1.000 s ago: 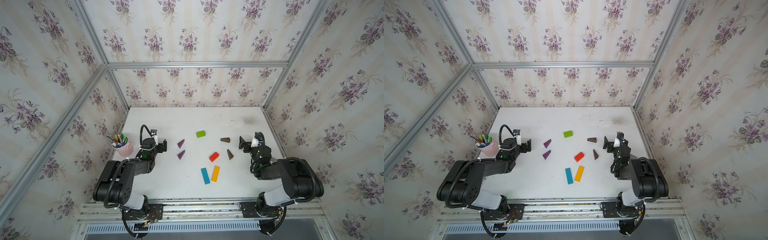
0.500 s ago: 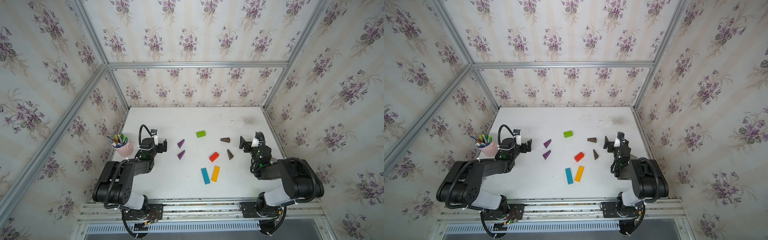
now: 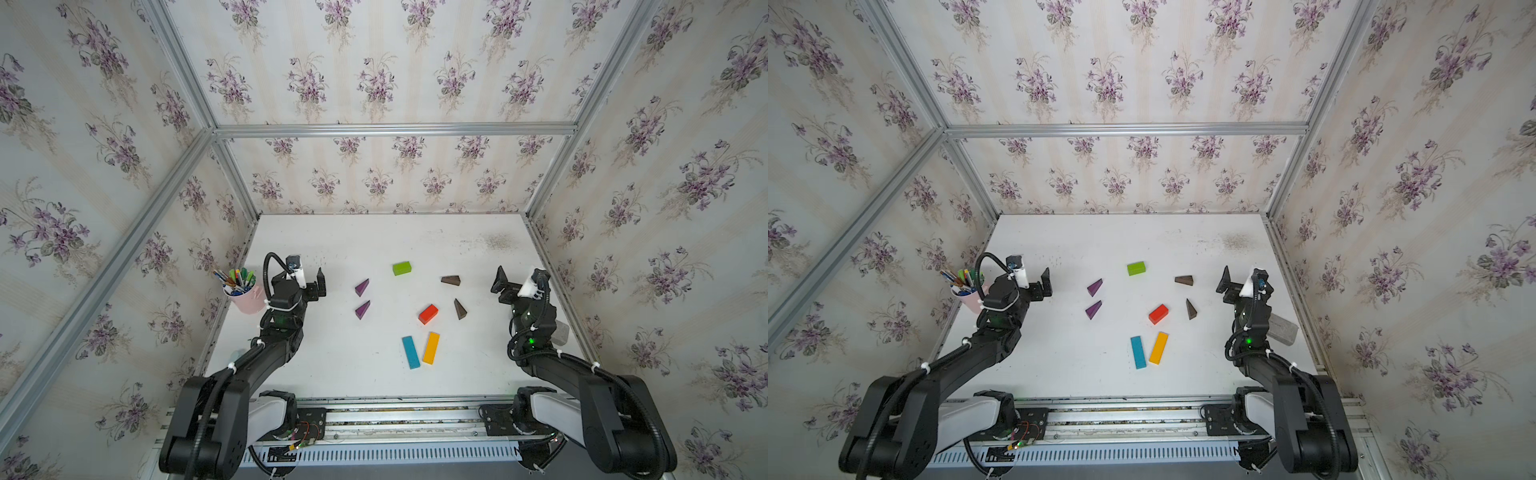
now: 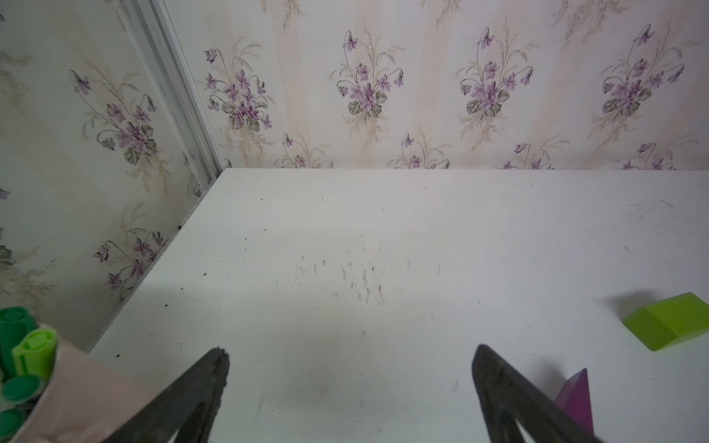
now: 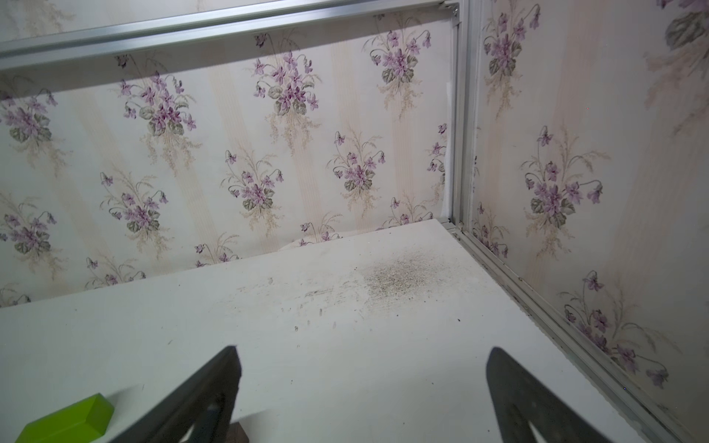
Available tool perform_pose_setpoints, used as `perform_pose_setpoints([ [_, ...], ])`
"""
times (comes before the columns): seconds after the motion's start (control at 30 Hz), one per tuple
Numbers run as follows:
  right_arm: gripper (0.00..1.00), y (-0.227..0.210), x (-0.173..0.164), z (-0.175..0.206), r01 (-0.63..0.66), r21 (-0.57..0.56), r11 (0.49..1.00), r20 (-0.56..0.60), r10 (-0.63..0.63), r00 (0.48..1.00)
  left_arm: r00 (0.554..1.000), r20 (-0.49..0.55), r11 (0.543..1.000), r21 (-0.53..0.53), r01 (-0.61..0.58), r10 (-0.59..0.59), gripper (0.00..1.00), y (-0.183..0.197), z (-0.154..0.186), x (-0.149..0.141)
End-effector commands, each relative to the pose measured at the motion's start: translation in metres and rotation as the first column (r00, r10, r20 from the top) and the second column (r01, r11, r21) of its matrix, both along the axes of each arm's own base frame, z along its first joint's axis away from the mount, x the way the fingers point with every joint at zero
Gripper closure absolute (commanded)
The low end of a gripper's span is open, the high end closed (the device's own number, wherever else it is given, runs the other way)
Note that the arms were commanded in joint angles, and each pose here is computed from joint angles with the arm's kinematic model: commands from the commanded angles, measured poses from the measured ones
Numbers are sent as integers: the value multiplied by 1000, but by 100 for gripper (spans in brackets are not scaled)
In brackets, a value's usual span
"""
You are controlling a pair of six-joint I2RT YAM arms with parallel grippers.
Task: Assemble a small pinwheel with building blocks
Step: Move the building block to the center of the board.
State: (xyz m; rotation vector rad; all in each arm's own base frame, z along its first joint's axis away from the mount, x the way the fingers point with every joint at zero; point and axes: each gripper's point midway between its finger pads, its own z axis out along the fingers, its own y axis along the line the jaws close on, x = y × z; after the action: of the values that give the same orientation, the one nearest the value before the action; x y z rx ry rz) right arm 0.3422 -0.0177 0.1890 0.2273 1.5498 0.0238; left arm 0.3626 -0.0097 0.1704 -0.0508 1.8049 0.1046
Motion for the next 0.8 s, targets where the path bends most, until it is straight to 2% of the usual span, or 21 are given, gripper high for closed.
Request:
perform_pose_setpoints([
  [0.0,3,-5,4,-15,41,75,996,-109,-33,994,997,-54,998,-23,-66,64,1,5,6,-14],
  [0.1,6,7,14,-18,6,71,997,-173,6,985,995,-95,998,-43,-35,31,1,-12,20,-27],
  [0.23,8,39,25,-22,-114,35,993,-237,119,964,995,-95,997,-71,-4,-2,1,-28,30,-44],
  [0.3,8,60,27,-17,-173,13,985,-254,171,952,988,-133,991,-118,68,-83,1,-45,30,-50],
  [0.43,7,114,25,-1,-337,9,942,-265,327,907,934,-198,949,-170,265,-296,1,-96,36,-57],
  [0.6,8,145,17,5,-423,7,906,-326,402,856,866,-281,905,-224,361,-415,1,-130,42,-68],
  [0.7,10,155,8,3,-460,36,887,-348,442,827,837,-340,900,-239,364,-429,1,-136,39,-79],
  [0.77,10,160,2,3,-472,48,880,-352,457,816,839,-373,915,-231,330,-397,1,-130,35,-86],
])
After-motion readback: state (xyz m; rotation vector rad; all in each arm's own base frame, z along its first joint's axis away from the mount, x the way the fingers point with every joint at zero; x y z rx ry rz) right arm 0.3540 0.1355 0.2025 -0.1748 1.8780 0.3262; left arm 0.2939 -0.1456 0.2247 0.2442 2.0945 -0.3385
